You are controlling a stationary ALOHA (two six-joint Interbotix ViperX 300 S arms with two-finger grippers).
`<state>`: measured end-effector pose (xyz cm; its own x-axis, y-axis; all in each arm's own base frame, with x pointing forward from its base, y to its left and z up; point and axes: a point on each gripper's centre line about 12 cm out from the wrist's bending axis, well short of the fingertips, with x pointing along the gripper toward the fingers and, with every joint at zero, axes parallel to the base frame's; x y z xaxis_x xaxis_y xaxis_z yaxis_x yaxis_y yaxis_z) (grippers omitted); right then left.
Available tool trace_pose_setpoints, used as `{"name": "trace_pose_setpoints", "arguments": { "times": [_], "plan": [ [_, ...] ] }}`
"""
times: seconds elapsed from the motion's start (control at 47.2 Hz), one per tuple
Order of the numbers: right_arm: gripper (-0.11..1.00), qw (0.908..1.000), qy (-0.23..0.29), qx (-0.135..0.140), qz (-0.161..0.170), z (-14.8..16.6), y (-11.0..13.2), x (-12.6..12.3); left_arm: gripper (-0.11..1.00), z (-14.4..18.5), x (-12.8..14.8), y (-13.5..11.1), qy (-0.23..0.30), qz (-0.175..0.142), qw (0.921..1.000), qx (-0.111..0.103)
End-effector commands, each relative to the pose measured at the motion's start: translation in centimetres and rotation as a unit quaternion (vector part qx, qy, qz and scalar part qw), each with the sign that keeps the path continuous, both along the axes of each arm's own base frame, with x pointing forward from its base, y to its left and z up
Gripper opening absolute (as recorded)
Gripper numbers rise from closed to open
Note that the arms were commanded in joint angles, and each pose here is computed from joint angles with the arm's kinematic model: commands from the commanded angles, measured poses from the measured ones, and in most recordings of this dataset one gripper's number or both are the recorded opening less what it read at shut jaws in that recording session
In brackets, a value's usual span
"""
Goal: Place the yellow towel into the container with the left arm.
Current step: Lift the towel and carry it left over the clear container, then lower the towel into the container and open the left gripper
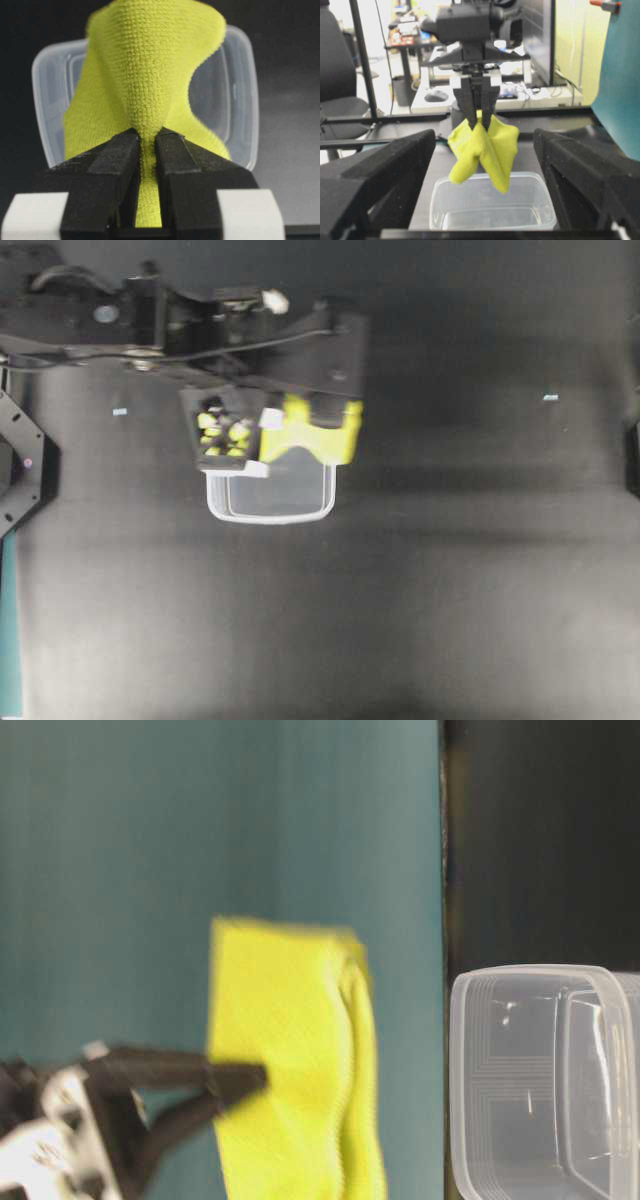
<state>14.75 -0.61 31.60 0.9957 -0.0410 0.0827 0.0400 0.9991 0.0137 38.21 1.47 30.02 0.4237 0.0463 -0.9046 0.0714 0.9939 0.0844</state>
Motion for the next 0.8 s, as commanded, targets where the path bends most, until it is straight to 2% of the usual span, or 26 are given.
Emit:
{"name": "trace_pose_setpoints", "arguments": {
  "times": [0.0, 0.169, 0.466, 0.677, 0.72, 0.783],
  "plan": [
    [0.77, 0.9999, -0.011, 0.001, -0.001, 0.8, 0.0, 0.1, 0.07, 0.5, -1.1, 0.0, -0.029, 0.0, 0.9996, 0.002],
    [0.77, 0.9999, -0.016, 0.001, -0.001, 1.0, 0.0, 0.0, 0.07, -0.4, -1.3, 0.1, -0.049, -0.001, 0.9988, 0.002],
    [0.77, 0.9999, -0.015, 0.001, -0.001, 0.9, 0.0, 0.0, 0.07, -2.0, -1.2, 0.0, -0.034, -0.009, 0.9994, 0.005],
    [0.77, 0.9998, -0.018, 0.001, -0.001, 1.0, 0.0, 0.0, 0.08, -2.9, -1.5, 0.2, -0.03, -0.003, 0.9996, 0.003],
    [0.77, 0.9998, -0.018, 0.001, -0.001, 0.9, 0.0, 0.0, 0.13, -3.1, -1.6, 0.2, -0.03, 0.001, 0.9996, 0.002],
    [0.77, 0.9998, -0.018, 0.001, -0.001, 1.0, 0.0, 0.0, 0.29, -3.4, -1.6, 0.2, -0.029, 0.005, 0.9996, -0.001]
  ]
}}
